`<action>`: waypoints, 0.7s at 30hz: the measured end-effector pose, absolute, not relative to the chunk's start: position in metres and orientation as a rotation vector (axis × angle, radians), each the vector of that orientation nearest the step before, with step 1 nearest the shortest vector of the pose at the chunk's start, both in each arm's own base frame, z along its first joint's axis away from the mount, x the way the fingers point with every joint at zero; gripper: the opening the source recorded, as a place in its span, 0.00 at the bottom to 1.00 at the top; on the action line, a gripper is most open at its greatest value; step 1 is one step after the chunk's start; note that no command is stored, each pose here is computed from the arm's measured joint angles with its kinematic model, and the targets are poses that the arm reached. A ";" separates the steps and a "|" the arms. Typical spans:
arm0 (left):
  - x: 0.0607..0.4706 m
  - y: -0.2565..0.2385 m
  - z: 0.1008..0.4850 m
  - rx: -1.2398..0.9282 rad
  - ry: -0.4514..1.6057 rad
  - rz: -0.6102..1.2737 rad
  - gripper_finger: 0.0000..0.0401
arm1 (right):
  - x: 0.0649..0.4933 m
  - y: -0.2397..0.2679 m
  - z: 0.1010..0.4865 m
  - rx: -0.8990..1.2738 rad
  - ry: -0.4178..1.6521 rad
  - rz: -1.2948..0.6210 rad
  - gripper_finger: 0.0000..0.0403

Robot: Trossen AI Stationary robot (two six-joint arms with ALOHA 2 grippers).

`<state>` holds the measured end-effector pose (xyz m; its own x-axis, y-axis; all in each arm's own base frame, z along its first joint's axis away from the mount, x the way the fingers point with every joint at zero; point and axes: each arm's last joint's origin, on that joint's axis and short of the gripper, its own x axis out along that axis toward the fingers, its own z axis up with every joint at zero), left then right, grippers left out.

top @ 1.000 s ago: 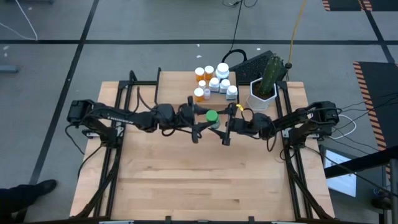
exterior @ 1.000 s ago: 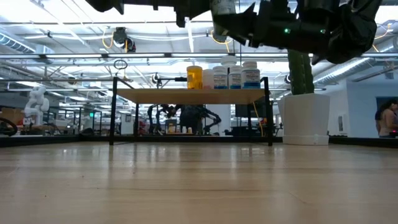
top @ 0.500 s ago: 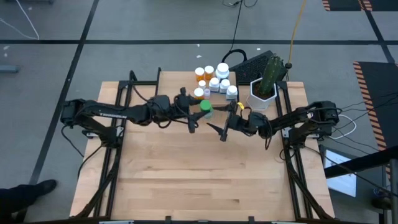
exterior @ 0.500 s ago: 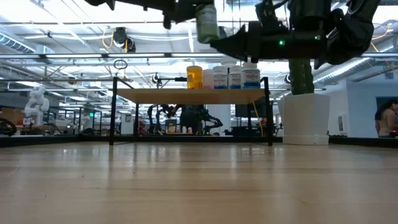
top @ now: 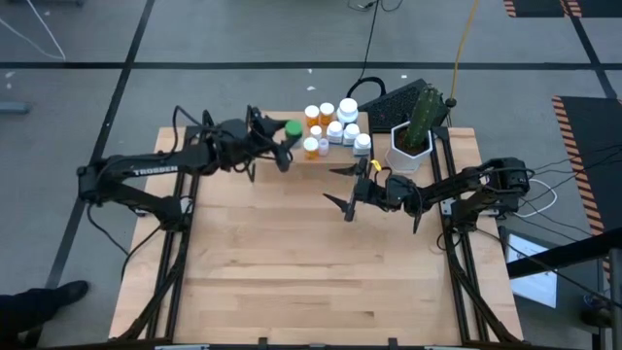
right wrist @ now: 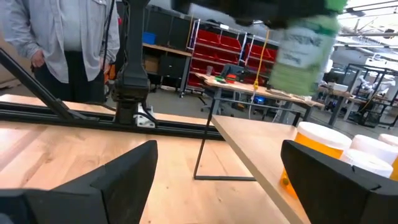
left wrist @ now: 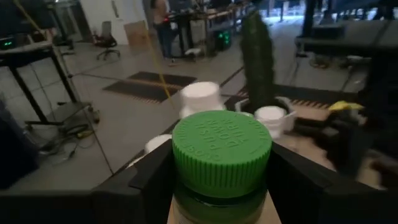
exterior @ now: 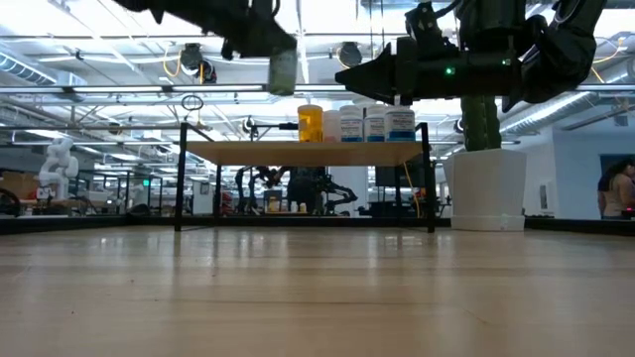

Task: Pick and place medicine bottles onto shelf by color
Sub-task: Put the green pill bottle on the shelf

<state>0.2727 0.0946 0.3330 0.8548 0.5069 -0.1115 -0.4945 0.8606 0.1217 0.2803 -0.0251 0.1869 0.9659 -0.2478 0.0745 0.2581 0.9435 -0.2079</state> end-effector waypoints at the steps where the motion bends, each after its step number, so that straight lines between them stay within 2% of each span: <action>1: 0.270 0.101 0.331 0.085 0.144 0.536 0.54 | 0.280 -0.025 0.187 -0.219 -0.047 -0.258 0.84; 9: 0.250 0.140 0.299 -0.018 0.036 0.536 0.54 | 0.280 -0.025 0.186 -0.219 -0.039 -0.257 0.84; 21: 0.236 0.150 0.263 -0.071 0.108 0.583 0.55 | 0.280 -0.026 0.187 -0.218 -0.052 -0.260 0.84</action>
